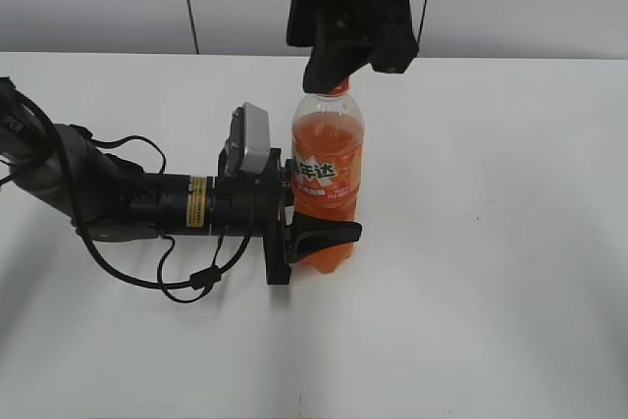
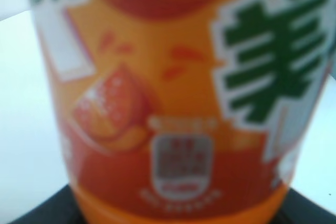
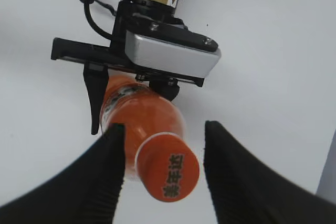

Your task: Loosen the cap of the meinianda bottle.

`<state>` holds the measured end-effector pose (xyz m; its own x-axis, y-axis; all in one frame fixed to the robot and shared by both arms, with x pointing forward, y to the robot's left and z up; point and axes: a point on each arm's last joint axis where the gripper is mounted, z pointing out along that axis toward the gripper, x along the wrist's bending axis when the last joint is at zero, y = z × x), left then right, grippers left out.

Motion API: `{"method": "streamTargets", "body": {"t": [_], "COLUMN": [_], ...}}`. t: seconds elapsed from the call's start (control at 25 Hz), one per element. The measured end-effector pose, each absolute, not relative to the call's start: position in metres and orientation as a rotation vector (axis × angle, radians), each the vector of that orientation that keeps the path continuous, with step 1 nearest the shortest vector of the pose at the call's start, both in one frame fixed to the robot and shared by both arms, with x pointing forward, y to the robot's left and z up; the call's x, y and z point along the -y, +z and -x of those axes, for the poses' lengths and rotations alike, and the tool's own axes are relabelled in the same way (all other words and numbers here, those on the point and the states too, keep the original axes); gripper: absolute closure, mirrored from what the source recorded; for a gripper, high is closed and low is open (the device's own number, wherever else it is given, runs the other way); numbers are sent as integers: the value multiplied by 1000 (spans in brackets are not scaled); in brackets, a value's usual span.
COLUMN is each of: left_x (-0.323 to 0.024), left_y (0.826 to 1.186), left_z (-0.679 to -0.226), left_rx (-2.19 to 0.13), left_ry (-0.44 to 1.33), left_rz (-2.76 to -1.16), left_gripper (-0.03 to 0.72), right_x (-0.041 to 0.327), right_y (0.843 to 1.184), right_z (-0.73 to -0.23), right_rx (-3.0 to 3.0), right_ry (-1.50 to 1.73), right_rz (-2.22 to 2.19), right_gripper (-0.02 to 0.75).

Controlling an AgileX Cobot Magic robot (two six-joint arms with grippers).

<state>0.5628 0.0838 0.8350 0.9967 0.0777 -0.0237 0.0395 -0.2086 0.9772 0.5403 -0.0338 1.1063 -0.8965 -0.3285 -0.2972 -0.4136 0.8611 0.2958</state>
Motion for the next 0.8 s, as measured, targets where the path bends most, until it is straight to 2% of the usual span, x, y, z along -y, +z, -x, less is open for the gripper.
{"method": "streamTargets", "body": {"t": [0.12,0.32,0.48,0.6,0.8], "left_x": [-84,-84,-84,-84,-84], "left_y": [835,835,835,835,835], "left_z": [-563,-563,-563,-563,-563], "left_rx": [-84,-84,-84,-84,-83], "left_ry": [33,33,33,33,33], "left_rz": [-1783,-1783,-1783,-1783,-1784], "left_gripper": [297,297,297,297,297], "right_x": [34,39,43,44,45], "right_y": [1116,1152,1161,1160,1156], "right_z": [-539,-536,-539,-540,-540], "right_rx": [-2837,-2809,-2671,-2614,-2590], "right_ry": [579,772,813,818,811], "right_rz": [309,-526,-1070,-1241,-1354], "right_gripper": [313,299,299,285,176]}}
